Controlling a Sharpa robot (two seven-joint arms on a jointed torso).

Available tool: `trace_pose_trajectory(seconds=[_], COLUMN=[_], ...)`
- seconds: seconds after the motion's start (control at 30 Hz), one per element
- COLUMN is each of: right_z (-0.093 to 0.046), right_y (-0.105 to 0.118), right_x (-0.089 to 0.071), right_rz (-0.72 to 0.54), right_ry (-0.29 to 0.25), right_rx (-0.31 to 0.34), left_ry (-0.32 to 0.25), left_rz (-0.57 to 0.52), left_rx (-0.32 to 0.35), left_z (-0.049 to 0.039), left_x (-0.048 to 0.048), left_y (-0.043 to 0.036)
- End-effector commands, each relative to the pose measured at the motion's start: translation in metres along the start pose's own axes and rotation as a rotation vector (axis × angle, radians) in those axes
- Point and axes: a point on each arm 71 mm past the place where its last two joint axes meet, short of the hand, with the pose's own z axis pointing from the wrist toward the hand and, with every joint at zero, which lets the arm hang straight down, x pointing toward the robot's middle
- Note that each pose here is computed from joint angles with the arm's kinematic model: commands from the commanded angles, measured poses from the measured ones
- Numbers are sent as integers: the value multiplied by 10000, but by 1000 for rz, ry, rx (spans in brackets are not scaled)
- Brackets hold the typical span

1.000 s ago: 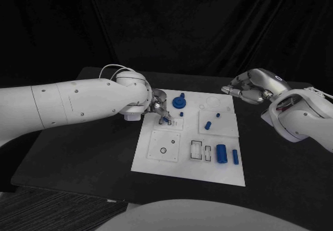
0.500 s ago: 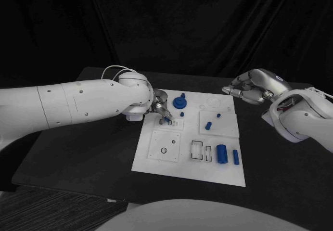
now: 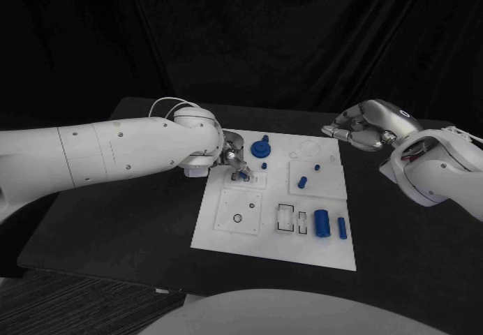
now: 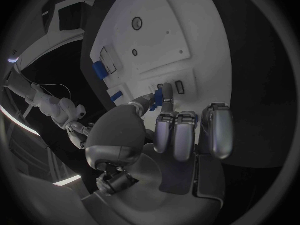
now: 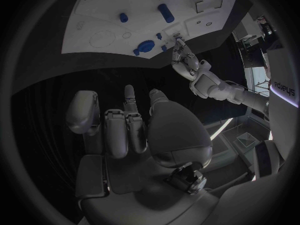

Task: Assemble the parts on the task board

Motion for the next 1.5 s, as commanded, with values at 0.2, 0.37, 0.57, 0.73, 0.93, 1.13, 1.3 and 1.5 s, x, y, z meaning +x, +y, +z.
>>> trace_pose_trajectory(seconds=[0.2,0.37,0.57,0.73,0.93,1.13,1.3,1.5], right_z=[0,0,3,7,11,13,16,16], right_y=[-12,-13,-15,-15,-12,-14,-12,-11], right_x=[-4,-3,-1,2,7,10,13,15], right_rz=[-6,-5,-5,-5,-5,-6,-6,-6], right_ry=[3,5,6,8,11,13,15,17], right_rx=[13,14,15,15,15,17,17,18], left_ry=[9,13,16,21,26,33,36,42], left_rz=[-7,-5,-4,0,3,7,9,12], left_rx=[13,15,16,19,22,24,26,25], left_z=[19,20,23,29,39,48,53,61], left_x=[15,21,23,25,30,40,44,49], left_y=[-4,-6,-5,-15,-33,-45,-53,-57])
